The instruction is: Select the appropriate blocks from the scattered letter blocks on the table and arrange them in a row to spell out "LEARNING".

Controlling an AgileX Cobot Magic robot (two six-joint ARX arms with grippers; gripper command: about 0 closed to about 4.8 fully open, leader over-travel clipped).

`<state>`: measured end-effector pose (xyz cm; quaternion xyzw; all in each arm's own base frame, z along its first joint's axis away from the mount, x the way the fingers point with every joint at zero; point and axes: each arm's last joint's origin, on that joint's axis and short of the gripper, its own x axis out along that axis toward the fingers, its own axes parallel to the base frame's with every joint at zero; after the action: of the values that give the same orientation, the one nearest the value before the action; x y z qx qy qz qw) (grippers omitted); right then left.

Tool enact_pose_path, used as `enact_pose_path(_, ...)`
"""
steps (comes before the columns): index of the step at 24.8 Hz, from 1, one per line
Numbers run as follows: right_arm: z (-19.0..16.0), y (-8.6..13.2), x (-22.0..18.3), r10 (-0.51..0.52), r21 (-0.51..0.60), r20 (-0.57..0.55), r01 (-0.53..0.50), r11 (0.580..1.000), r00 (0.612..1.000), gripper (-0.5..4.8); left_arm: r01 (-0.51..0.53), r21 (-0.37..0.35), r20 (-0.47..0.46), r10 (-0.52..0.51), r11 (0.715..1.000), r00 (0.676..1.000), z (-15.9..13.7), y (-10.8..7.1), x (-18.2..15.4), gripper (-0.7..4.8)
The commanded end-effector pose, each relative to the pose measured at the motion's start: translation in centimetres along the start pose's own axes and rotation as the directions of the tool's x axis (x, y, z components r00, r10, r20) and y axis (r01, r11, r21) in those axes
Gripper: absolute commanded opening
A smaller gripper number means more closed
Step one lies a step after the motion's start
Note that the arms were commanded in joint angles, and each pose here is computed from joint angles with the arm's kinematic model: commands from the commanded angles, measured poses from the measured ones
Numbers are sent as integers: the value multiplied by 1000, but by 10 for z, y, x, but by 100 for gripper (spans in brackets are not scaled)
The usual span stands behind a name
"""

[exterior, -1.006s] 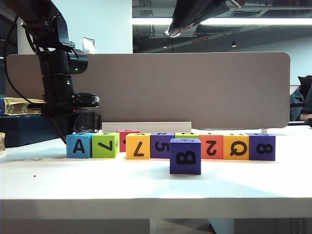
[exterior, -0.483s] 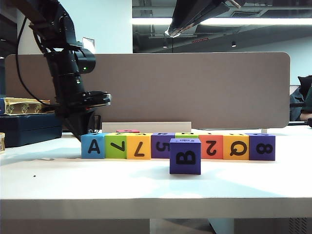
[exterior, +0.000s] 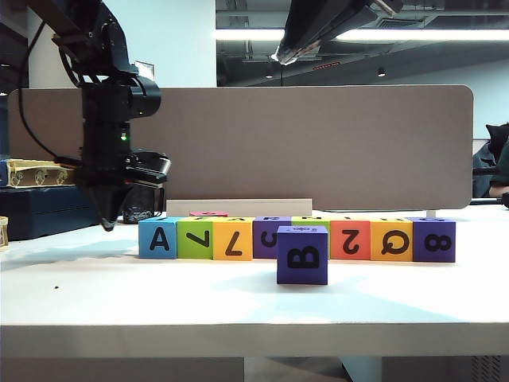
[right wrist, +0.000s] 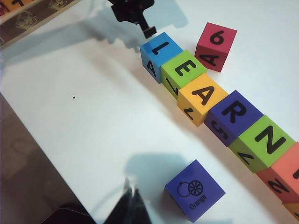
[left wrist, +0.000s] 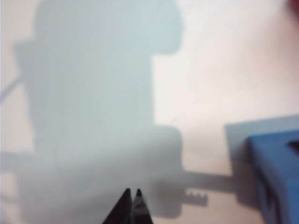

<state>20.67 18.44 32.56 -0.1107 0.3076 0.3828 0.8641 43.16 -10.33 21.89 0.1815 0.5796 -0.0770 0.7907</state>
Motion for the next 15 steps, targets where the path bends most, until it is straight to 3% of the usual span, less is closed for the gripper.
enact_pose_path(1,3,0,-2,3,-6,27,-3,1000,1000,-2,184,-15,-36,-185,983,982,-9,-6,-19,-6)
enact_pose_path(6,4,0,-2,2,-7,32,-2,1000,999,-2,361,38,-45,-360,932,932,-14,-35,-47,-6)
enact_pose_path(15,3,0,-3,-12,-7,26,12,1000,1000,-2,393,238,-4,-404,888,915,-8,-108,-61,-6)
